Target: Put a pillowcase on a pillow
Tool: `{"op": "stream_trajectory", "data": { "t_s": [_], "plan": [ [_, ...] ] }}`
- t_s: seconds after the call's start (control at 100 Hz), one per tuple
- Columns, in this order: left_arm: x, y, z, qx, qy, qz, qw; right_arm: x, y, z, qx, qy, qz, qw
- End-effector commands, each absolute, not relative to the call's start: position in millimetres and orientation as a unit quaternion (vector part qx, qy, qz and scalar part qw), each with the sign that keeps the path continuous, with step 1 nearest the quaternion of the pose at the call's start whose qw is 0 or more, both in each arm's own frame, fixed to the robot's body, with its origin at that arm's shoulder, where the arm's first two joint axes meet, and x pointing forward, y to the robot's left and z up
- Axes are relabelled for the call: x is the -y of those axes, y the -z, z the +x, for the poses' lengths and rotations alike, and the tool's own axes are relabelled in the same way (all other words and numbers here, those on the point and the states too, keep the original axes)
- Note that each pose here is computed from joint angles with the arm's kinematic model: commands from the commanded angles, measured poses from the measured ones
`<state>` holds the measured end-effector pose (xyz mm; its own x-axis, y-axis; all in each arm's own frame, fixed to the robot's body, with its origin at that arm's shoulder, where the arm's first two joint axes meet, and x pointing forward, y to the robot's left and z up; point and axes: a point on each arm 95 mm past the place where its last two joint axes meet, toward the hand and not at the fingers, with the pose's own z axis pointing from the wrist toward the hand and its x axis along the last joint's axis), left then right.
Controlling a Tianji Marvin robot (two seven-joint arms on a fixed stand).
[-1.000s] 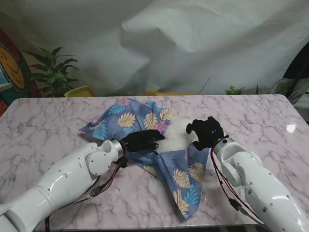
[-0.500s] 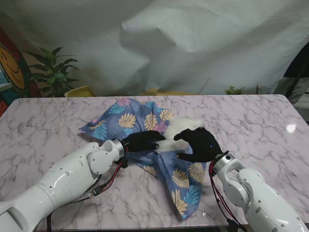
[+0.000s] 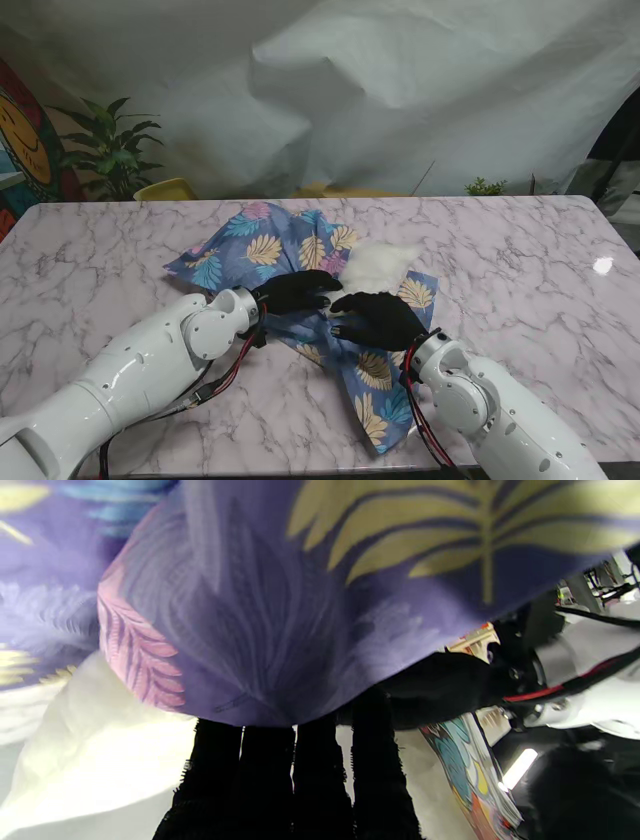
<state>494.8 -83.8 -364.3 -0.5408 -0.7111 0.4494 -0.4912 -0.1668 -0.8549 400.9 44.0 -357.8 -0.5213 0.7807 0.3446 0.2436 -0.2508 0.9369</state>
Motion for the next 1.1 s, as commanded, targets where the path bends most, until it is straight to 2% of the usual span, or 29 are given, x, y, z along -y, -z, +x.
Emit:
{"op": "stream_trajectory", "data": {
  "t_s": [0.0, 0.31, 0.81, 0.91, 1.09],
  "plan": [
    [80, 384, 485, -0.655, 0.574, -0.484, 0.083, -45, 361, 404, -0.576, -0.646, 0.464, 0.188],
    [82, 386, 486, -0.659, 0.566, -0.489, 0.083, -39, 364, 407, -0.535, -0.615, 0.566, 0.123],
    [80, 389, 485, -0.666, 0.548, -0.501, 0.07, -28, 357, 408, -0.584, -0.536, 0.572, 0.211],
    [80, 389, 484, -0.668, 0.546, -0.502, 0.069, -26, 349, 406, -0.613, -0.5, 0.562, 0.242],
    [80, 389, 483, -0.669, 0.544, -0.503, 0.065, -21, 325, 400, -0.703, -0.373, 0.559, 0.234]
  ]
}}
